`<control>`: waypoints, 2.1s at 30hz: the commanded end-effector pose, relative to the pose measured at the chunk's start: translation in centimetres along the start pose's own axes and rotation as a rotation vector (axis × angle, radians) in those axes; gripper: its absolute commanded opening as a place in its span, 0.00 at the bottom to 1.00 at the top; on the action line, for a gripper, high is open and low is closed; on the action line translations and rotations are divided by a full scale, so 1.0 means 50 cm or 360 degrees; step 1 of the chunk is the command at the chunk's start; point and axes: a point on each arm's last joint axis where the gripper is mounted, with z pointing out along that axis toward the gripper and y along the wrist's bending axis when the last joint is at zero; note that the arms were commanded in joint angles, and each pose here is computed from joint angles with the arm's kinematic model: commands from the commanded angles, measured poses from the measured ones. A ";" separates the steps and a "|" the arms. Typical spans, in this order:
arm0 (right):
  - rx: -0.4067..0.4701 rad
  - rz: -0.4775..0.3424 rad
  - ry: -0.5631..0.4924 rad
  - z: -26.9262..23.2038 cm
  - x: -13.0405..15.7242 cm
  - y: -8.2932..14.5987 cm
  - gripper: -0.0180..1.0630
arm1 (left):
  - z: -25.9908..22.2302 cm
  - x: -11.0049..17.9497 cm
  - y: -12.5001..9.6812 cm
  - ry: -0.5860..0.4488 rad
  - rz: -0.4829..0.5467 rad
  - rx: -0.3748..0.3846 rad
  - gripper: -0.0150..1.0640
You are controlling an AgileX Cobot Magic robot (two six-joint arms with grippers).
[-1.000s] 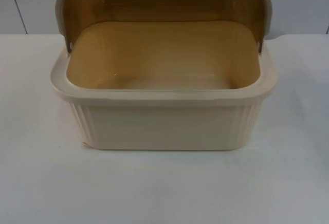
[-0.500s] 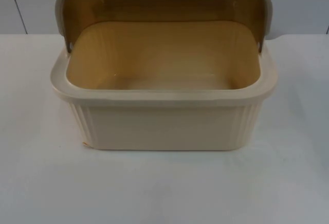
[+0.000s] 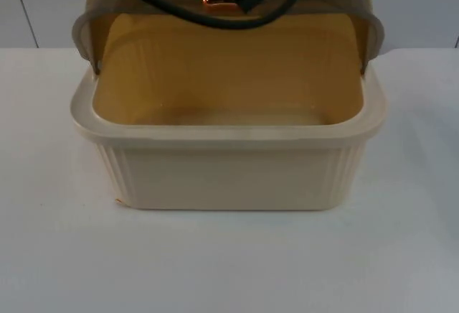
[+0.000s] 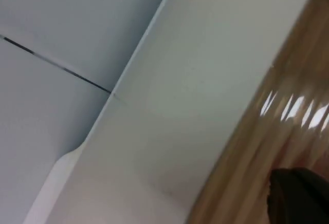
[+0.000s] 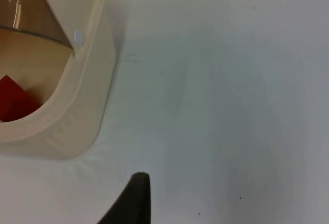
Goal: Open the box lid with the left hand, place the block into the box with the right hand, then close the box lid with the left hand.
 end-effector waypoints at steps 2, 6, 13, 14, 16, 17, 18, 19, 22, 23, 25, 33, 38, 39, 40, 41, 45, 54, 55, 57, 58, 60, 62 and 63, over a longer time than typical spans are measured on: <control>0.0016 -0.0011 -0.0011 0.000 0.001 -0.003 0.99 | 0.017 0.019 -0.034 0.0208 0.0045 0.0099 0.01; 0.0016 -0.0011 -0.0011 0.000 0.001 -0.003 0.99 | 0.023 0.019 -0.046 0.0283 0.0057 0.0073 0.01; 0.0015 -0.0009 -0.0015 0.000 0.001 -0.003 0.99 | 0.051 0.038 -0.065 0.0434 0.0006 0.0128 0.01; 0.0015 -0.0009 -0.0015 0.000 0.001 -0.003 0.99 | 0.055 0.043 -0.068 0.0441 -0.0001 0.0129 0.01; 0.0015 -0.0009 -0.0015 0.000 0.001 -0.003 0.99 | 0.062 0.055 -0.081 0.0475 -0.0008 0.0152 0.01; 0.0017 -0.0009 -0.0021 0.000 0.000 -0.003 0.99 | 0.065 0.061 -0.087 0.0493 -0.0002 0.0157 0.01; 0.0017 -0.0009 -0.0021 0.000 0.000 -0.003 0.99 | 0.070 0.069 -0.095 0.0514 0.0010 0.0171 0.01; 0.0017 -0.0009 -0.0021 0.000 0.000 -0.003 0.99 | 0.070 0.069 -0.095 0.0514 0.0010 0.0171 0.01; 0.0017 -0.0009 -0.0021 0.000 0.000 -0.003 0.99 | 0.081 0.084 -0.116 0.0511 -0.0016 0.0183 0.01; 0.0017 -0.0009 -0.0021 0.000 0.000 -0.003 0.99 | 0.083 0.088 -0.120 0.0520 -0.0032 0.0187 0.01; 0.0018 -0.0009 -0.0024 0.000 0.000 -0.003 0.99 | 0.084 0.089 -0.121 0.0524 -0.0044 0.0187 0.01; 0.0017 -0.0006 -0.0027 0.000 0.000 -0.003 0.99 | 0.023 0.057 -0.131 0.0449 -0.0054 0.0189 0.01; 0.0016 -0.0006 -0.0024 0.000 0.000 -0.003 0.99 | -0.067 0.029 -0.135 0.0351 -0.0098 0.0180 0.01; 0.0016 -0.0006 -0.0024 0.000 0.000 -0.003 0.99 | -0.090 0.025 -0.130 0.0324 -0.0128 0.0166 0.01; 0.0016 -0.0006 -0.0024 0.000 0.000 -0.003 0.99 | -0.090 0.025 -0.130 0.0324 -0.0128 0.0166 0.01; 0.0015 -0.0006 -0.0022 0.000 0.000 -0.003 0.99 | -0.110 0.023 -0.127 0.0301 -0.0161 0.0154 0.01; 0.0011 -0.0006 -0.0012 0.000 0.001 -0.002 0.99 | -0.201 0.022 -0.100 0.0189 -0.0302 0.0074 0.01; -0.0032 -0.0047 0.0011 0.000 0.004 0.010 0.99 | -0.418 0.079 -0.011 -0.0159 -0.0763 -0.0249 0.01; -0.0059 -0.0094 0.0023 0.001 0.005 0.017 0.99 | -0.447 0.093 -0.003 -0.0195 -0.0824 -0.0304 0.01; -0.0103 -0.0149 0.0028 0.002 0.005 0.029 0.99 | -0.496 0.118 0.006 -0.0239 -0.0917 -0.0393 0.01; -0.0103 -0.0149 0.0028 0.002 0.005 0.029 0.99 | -0.496 0.118 0.006 -0.0239 -0.0917 -0.0393 0.01; -0.0140 -0.0196 0.0026 0.002 0.005 0.039 0.99 | -0.546 0.142 0.007 -0.0285 -0.0986 -0.0485 0.01; -0.0178 -0.0233 0.0025 0.002 0.006 0.050 0.99 | -0.588 0.161 0.001 -0.0332 -0.1037 -0.0554 0.01; -0.0192 -0.0247 0.0016 -0.002 0.006 0.054 0.99 | -0.609 0.170 -0.005 -0.0362 -0.1060 -0.0586 0.01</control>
